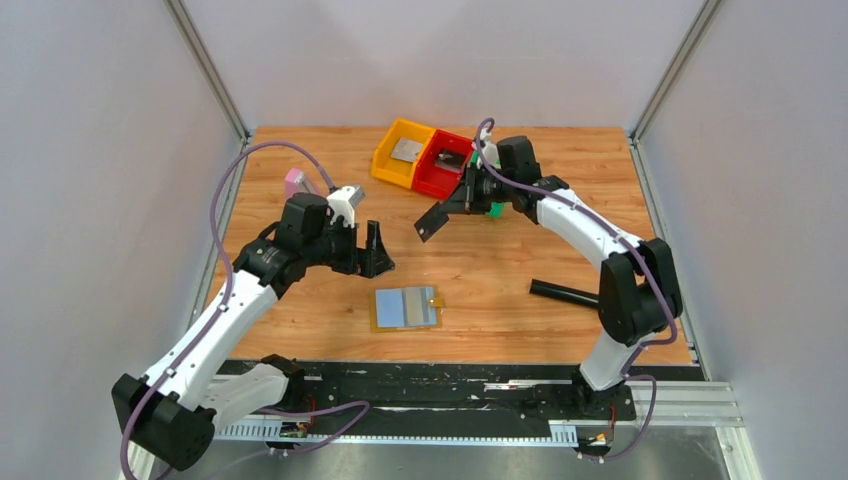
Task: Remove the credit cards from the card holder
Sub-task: Remove the credit card from the card holder, then place the credit card in the storage box.
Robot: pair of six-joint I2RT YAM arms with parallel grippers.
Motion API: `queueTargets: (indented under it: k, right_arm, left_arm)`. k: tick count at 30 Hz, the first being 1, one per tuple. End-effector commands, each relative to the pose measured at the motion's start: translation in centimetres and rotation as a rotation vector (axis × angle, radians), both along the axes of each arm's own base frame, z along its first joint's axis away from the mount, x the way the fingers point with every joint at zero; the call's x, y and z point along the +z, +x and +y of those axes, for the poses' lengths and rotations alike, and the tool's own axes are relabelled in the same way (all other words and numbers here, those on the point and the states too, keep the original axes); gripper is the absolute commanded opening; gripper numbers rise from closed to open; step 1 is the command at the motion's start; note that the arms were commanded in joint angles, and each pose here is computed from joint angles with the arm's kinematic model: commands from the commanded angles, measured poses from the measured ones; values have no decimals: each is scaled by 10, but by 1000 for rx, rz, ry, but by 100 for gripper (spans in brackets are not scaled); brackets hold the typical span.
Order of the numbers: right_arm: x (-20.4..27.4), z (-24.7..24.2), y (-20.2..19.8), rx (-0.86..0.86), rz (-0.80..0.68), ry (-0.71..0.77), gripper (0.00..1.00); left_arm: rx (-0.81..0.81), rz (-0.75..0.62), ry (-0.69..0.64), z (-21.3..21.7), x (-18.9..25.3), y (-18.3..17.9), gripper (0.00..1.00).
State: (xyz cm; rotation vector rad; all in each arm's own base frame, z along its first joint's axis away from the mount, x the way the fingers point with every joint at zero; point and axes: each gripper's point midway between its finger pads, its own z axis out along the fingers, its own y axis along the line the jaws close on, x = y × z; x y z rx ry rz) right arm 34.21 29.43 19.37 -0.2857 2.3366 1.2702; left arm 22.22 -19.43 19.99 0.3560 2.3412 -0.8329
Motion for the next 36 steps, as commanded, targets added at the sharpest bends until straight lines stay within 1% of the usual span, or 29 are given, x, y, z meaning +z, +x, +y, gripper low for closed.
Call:
queueTargets:
  k: [1, 4, 7, 13, 17, 22, 24, 30, 36]
  right_arm:
    - [12, -9, 91, -338, -78, 9, 0]
    - [12, -20, 136, -486, -126, -9, 0]
    - [14, -27, 169, -594, -162, 1, 0]
    - [8, -37, 218, -775, -179, 22, 0]
    - [0, -39, 243, -844, -181, 27, 0]
    - [-3, -44, 260, -908, -194, 28, 0]
    - [2, -45, 267, -926, -217, 57, 0]
    - [-11, -46, 279, -949, -187, 90, 0]
    - [-33, -46, 281, -968, -135, 93, 0]
  left_arm:
    - [95, -126, 93, 28, 18, 8, 100]
    - [89, -147, 75, 26, 23, 8, 100]
    - [75, -149, 64, 23, 26, 7, 100]
    - [52, -142, 47, 20, 27, 3, 100]
    - [49, -145, 44, 21, 28, 1, 100]
    - [59, -141, 57, 24, 27, 0, 100]
    - [46, -138, 47, 21, 27, -2, 100]
    - [46, -133, 51, 21, 26, -2, 100]
    - [44, -128, 52, 21, 25, -2, 100]
